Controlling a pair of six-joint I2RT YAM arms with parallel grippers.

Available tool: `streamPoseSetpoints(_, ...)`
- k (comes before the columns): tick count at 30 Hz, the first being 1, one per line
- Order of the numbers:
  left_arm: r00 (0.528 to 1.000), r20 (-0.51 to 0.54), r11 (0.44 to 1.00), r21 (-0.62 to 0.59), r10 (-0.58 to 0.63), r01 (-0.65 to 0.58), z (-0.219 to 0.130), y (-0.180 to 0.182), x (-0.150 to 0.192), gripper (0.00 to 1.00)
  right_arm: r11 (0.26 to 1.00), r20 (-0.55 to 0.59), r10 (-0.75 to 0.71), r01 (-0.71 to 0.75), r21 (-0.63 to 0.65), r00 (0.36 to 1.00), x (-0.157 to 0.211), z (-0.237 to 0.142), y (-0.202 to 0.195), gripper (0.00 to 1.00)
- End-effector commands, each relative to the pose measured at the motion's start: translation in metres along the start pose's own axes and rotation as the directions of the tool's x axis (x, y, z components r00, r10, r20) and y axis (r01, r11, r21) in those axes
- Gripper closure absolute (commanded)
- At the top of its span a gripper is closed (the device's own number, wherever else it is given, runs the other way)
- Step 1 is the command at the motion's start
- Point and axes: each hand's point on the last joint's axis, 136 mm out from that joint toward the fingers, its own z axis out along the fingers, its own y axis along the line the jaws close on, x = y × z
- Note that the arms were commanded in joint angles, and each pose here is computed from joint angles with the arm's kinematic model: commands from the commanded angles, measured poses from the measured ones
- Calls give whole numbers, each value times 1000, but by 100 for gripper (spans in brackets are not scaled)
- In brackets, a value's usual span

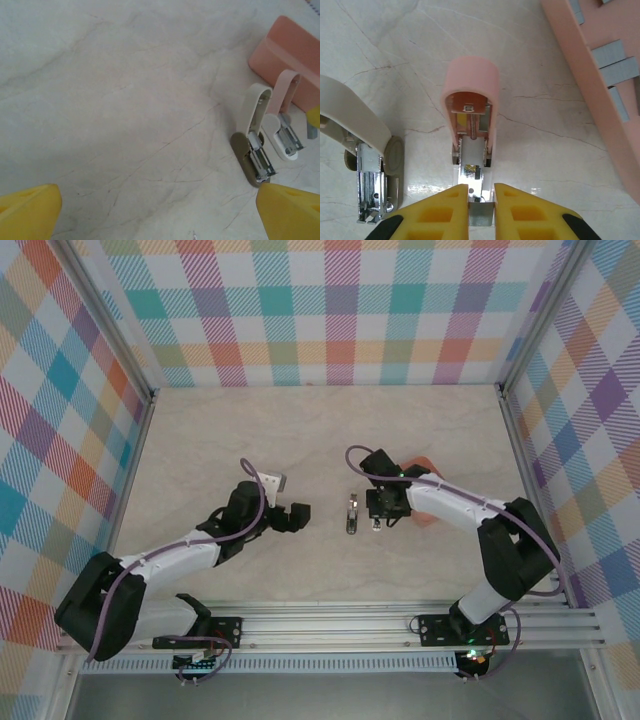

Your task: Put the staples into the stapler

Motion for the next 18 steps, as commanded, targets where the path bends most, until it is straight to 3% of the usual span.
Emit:
streamPoseSetpoints(1,999,46,1000,13,26,-27,2,-2,-12,0,1000,24,18,-18,4,1000,-7,1,7,83)
streamPoseSetpoints(18,999,33,999,16,34,-34,3,-4,-14,0,1000,14,12,-12,4,1000,-3,6,12,83)
